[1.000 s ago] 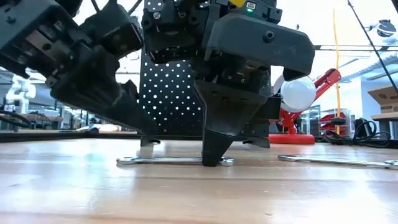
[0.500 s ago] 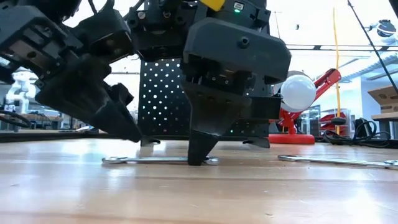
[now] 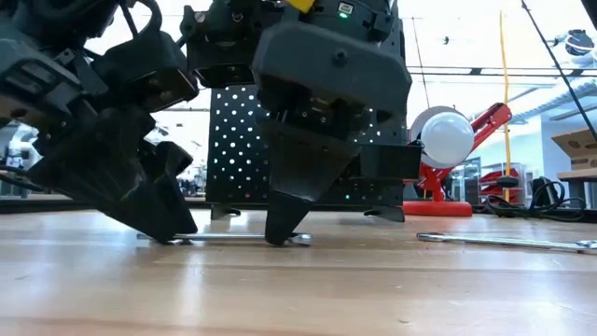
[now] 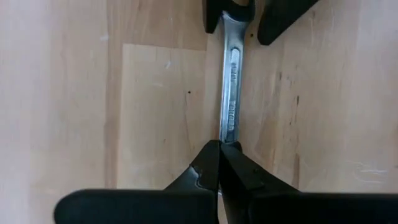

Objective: Hang tools onto peg board
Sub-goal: Hang the wrench on the pegboard

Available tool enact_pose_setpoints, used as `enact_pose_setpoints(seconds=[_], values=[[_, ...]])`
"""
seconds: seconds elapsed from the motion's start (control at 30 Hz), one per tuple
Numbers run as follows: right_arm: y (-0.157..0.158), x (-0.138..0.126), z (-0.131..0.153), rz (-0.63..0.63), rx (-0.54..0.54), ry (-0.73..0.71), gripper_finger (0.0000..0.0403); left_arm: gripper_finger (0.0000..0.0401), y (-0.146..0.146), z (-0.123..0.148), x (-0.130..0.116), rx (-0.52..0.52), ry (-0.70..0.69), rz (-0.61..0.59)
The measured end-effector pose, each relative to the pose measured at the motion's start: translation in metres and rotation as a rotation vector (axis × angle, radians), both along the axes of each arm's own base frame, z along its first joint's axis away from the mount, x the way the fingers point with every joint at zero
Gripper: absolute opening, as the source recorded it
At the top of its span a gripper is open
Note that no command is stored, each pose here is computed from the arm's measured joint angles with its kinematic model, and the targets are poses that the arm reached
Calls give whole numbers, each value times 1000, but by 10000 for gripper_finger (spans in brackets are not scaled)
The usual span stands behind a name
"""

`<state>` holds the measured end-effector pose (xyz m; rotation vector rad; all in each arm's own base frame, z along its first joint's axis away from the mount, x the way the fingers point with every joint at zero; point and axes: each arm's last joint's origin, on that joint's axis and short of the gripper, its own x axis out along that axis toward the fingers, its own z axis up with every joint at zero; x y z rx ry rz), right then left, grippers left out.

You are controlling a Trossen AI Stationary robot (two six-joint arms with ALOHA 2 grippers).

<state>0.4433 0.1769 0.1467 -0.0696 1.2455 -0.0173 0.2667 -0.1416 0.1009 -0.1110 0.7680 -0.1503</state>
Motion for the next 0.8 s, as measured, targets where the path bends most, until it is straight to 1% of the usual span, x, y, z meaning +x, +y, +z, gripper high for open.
enact_pose_setpoints(seconds=[0.37, 0.5, 0.8], values=[[-8, 8, 5, -66, 162, -13, 0, 146, 0, -1, 0, 20, -6, 8], [-11, 10, 5, -89, 192, -12, 0, 146, 1, -2, 0, 32, -5, 8], [-12, 13, 7, -101, 233, -32, 0, 142, 1, -17, 1, 75, 32, 19]])
